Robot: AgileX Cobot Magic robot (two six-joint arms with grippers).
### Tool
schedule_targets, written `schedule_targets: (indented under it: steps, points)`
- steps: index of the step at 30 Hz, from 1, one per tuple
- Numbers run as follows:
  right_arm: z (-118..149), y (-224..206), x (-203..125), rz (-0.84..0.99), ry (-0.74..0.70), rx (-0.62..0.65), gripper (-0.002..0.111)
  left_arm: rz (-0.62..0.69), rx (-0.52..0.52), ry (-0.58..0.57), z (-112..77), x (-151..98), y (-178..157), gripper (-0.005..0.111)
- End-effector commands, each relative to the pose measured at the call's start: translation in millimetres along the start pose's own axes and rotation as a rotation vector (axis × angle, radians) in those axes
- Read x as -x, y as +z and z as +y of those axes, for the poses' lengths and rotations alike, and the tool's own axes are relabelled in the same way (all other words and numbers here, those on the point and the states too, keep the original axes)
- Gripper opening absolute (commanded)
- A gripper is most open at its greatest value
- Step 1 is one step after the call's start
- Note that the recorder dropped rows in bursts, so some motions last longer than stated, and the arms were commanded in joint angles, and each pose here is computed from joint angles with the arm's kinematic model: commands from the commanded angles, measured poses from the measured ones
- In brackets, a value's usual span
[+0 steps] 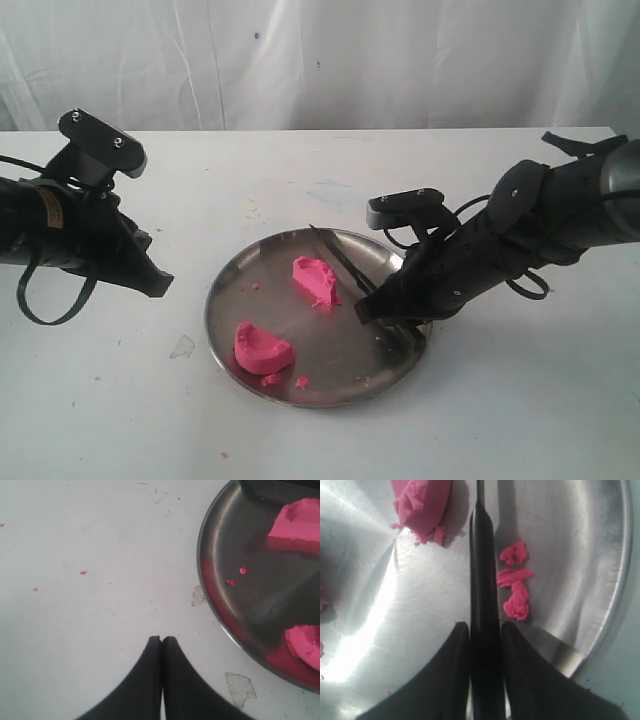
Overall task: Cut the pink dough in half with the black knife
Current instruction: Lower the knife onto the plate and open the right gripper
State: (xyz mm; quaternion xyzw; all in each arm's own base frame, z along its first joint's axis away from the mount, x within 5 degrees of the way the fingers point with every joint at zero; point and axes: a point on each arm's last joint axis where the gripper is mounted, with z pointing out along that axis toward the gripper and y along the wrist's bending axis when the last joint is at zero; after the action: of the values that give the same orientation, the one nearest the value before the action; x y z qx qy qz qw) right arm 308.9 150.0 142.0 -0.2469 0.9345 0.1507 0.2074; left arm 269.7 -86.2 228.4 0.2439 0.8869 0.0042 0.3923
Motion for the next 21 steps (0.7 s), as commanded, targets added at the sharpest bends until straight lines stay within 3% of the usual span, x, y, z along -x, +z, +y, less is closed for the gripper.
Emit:
schedule_targets:
  steps: [1,9,18,21]
  points:
    - [-0.5,0.5,0.8,-0.006,-0.014,-0.002,0.028,0.005,0.002,-0.014,0.5,-2.1,-1.4,0.0]
    - [-1.2,0.3,2.6,-0.02,-0.007,-0.01,0.058,0.005,0.002,-0.014,0.5,-2.1,-1.4,0.0]
    - [10.2,-46.9,38.1,-0.171,-0.064,0.004,0.058,0.005,0.002,-0.014,0.5,-2.1,-1.4,0.0]
    - [10.8,-68.3,45.2,-0.241,-0.131,-0.047,0.054,0.005,0.002,-0.014,0.5,-2.1,-1.4,0.0]
